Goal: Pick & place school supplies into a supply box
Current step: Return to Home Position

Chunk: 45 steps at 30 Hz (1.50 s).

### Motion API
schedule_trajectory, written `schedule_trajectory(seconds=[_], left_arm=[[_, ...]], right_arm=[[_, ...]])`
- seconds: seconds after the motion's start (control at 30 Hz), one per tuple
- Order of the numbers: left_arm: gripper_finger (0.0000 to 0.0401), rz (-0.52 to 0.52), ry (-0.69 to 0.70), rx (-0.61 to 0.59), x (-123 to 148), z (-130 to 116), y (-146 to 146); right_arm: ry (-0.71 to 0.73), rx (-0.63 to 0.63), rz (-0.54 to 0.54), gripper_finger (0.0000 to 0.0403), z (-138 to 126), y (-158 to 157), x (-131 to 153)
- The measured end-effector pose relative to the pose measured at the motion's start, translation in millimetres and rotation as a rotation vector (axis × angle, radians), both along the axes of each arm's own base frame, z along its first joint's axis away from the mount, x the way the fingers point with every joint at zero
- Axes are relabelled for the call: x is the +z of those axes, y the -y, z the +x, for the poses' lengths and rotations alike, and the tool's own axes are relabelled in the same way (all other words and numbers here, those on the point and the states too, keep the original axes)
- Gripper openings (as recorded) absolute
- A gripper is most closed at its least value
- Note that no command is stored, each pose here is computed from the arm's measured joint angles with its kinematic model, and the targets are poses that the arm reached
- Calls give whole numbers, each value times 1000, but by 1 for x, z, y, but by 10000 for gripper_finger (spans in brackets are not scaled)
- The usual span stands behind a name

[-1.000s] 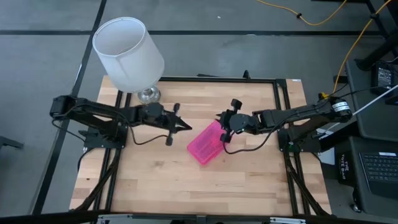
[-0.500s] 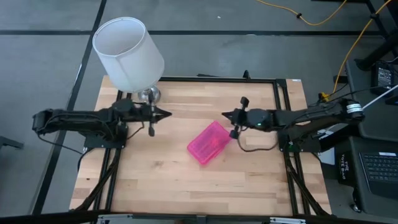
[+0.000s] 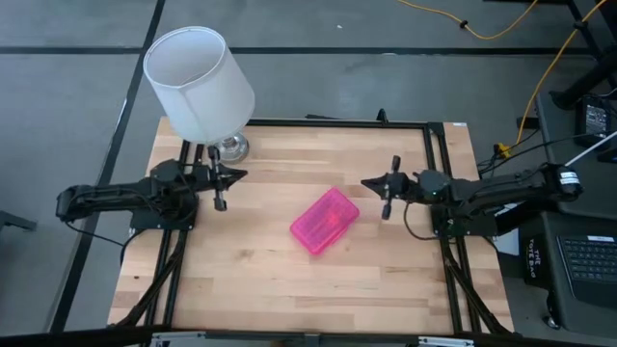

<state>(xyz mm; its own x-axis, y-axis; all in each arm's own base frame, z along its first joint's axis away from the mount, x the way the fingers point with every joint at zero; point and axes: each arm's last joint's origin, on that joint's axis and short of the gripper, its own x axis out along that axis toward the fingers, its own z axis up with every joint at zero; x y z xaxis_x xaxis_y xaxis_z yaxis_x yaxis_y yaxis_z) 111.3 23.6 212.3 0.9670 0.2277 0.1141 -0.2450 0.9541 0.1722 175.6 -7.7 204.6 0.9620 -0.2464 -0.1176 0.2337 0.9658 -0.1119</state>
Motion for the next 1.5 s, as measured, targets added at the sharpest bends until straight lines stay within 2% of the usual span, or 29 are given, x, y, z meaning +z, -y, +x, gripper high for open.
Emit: schedule_trajectory(seconds=[0.3, 0.73, 1.03, 1.5], left_arm=[[3, -35, 1, 27, -2, -12, 2], [3, -34, 7, 1, -1, -13, 3], [3, -60, -10, -7, -3, -13, 3], [3, -109, -22, -35, -6, -12, 3]], right_arm=[[63, 82, -73, 12, -21, 2, 11], [26, 151, 46, 6, -26, 1, 7], [25, 144, 49, 38, -26, 1, 7], [27, 143, 47, 26, -25, 1, 7]])
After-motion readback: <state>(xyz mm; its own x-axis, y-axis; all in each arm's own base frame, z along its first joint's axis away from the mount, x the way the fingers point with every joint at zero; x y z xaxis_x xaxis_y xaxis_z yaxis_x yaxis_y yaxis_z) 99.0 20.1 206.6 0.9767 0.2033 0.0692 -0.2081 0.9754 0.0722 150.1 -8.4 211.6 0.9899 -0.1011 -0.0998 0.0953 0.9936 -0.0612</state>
